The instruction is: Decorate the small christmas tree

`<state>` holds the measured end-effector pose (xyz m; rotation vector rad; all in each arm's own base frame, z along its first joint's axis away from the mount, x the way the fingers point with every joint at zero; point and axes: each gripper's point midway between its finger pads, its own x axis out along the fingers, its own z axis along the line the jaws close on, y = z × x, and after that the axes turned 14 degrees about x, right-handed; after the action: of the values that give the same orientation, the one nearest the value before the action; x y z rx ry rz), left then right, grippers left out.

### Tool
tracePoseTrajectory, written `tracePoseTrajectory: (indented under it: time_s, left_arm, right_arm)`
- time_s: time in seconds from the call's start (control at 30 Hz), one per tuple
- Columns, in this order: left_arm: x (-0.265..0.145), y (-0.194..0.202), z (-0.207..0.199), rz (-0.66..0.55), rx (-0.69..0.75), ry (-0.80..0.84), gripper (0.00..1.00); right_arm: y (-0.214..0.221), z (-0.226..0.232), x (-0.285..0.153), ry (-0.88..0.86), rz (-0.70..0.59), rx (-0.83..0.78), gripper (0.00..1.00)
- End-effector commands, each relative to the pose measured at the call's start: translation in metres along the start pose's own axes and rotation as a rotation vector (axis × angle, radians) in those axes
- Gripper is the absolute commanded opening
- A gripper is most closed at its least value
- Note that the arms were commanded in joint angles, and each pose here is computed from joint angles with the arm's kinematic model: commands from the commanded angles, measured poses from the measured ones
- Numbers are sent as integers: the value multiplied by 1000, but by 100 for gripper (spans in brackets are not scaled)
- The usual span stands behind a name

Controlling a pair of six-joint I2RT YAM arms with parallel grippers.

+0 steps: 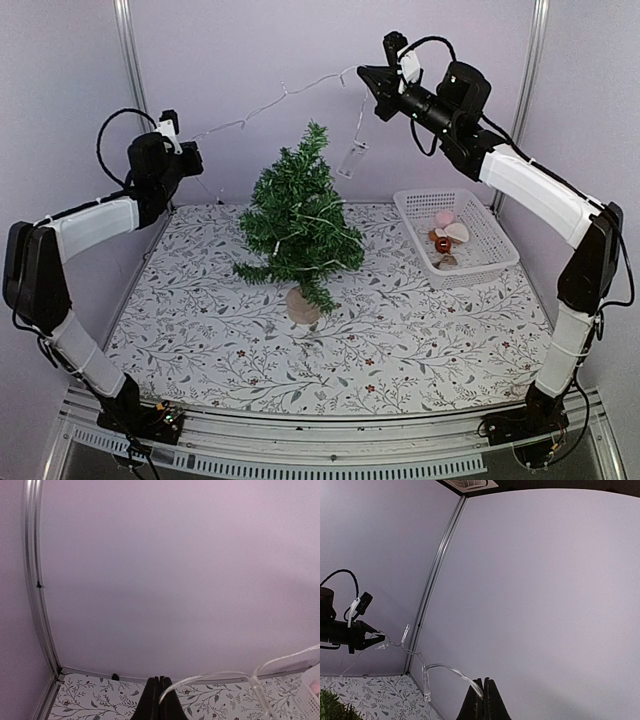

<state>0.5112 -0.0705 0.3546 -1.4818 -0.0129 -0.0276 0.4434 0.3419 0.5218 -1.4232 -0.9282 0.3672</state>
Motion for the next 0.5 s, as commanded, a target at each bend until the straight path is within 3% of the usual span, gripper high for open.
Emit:
tracePoseTrajectory:
  time_s: [0.0,0.17,0.33,0.47]
  left_arm:
    - [-4,-12,-9,-79,-7,80,0]
    - [-47,-26,-2,-136,5,86,0]
    - [-68,-6,11,-47,11,34,0]
    - [-57,17,2,25,10,65,0]
  right_arm:
    - [-4,-8,6,16,-33,5,0]
    - [-2,-7,8,8,-28,6,0]
    - [2,-7,11,-2,-27,6,0]
    - [9,-8,14,-5,-24,16,0]
